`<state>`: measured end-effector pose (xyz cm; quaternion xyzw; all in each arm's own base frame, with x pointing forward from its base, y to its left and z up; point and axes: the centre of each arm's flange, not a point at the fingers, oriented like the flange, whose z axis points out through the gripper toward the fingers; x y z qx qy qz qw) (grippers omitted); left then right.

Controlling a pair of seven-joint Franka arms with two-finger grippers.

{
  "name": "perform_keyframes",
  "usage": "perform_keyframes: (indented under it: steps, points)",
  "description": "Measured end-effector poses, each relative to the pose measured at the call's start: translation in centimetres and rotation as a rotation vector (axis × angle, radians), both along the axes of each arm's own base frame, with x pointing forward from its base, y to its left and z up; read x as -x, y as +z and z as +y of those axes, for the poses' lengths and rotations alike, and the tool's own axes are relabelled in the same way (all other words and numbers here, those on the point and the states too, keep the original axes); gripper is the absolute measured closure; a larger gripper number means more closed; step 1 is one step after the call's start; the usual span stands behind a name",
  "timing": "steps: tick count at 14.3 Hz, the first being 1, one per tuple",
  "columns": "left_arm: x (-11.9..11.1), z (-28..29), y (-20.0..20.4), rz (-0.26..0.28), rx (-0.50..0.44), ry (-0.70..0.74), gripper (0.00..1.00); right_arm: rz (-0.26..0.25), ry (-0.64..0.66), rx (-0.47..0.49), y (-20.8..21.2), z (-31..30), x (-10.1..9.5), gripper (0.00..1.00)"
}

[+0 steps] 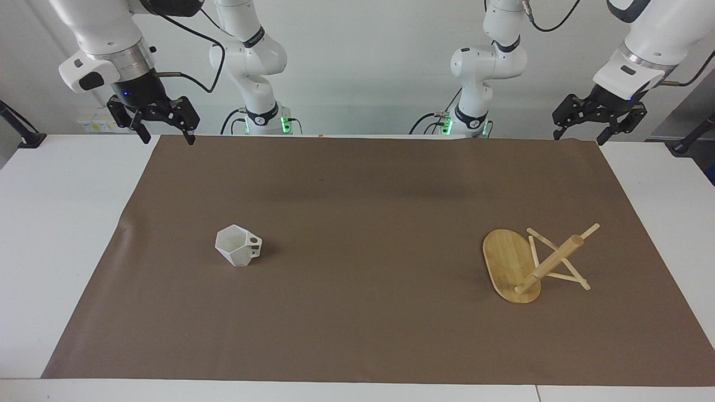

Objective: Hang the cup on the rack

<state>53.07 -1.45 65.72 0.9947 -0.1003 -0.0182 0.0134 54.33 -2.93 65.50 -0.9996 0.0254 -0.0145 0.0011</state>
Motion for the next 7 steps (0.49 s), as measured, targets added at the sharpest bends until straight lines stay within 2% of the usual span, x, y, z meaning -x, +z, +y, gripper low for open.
perform_keyframes:
  steps: [7]
  points:
    - [0.0,0.16,0.0,0.0,0.0,0.003,0.0,0.0,-0.003,0.0,-0.01,-0.18,0.01,0.0]
